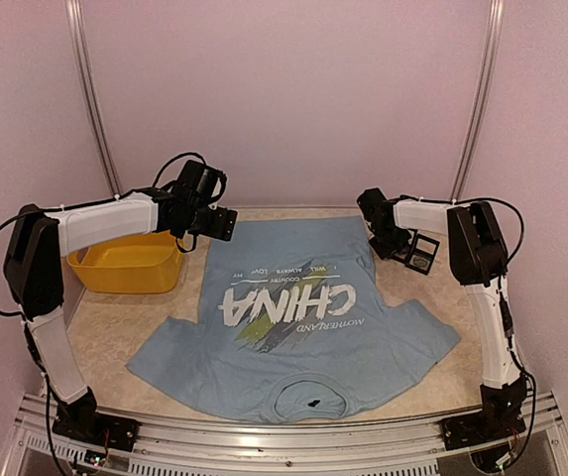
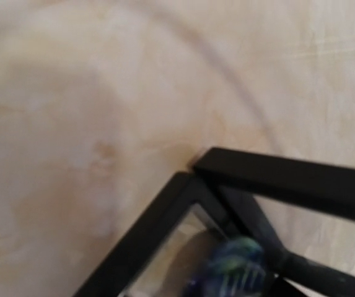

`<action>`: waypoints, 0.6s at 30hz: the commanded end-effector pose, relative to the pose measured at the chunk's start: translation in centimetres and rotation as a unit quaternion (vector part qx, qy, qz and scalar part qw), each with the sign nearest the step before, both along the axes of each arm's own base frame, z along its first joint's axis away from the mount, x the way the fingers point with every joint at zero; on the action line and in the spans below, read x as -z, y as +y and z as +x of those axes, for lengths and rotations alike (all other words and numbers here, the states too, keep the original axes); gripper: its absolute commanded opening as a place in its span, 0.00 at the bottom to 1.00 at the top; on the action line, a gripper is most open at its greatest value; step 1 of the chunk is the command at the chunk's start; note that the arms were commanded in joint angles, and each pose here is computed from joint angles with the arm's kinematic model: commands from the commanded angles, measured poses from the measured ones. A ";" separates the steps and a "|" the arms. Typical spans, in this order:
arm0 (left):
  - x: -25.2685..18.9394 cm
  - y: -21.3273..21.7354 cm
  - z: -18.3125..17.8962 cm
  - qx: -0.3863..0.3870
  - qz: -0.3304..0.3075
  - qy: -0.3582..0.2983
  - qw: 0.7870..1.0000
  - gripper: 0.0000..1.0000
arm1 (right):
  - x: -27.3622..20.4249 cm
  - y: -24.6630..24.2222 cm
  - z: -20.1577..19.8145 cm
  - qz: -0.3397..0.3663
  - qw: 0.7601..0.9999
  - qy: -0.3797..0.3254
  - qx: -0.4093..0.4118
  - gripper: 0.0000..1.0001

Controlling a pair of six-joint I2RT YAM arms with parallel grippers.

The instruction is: Pin the brooch onto the clothing

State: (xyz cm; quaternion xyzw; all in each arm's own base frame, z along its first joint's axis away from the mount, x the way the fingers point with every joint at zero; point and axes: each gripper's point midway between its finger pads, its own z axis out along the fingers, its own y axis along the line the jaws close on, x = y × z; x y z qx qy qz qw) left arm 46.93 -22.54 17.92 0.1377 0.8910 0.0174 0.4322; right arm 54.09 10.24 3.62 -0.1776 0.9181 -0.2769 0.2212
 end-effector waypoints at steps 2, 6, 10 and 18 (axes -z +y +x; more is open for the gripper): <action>1.0 -0.4 -0.2 0.008 0.001 0.015 1.000 0.88 | 0.9 0.6 0.1 -0.018 1.000 0.008 -0.015 0.30; 0.9 -0.4 0.0 0.007 0.001 0.012 1.000 0.88 | 0.3 -0.3 0.3 -0.047 0.999 -0.004 -0.009 0.26; 0.8 -0.4 0.1 0.010 0.002 0.012 1.000 0.87 | 0.4 -0.9 0.4 -0.076 0.997 -0.005 -0.006 0.24; 1.3 -0.1 0.1 0.010 -0.002 0.021 1.000 0.88 | 1.3 -1.1 0.2 -0.088 0.996 0.004 -0.016 0.28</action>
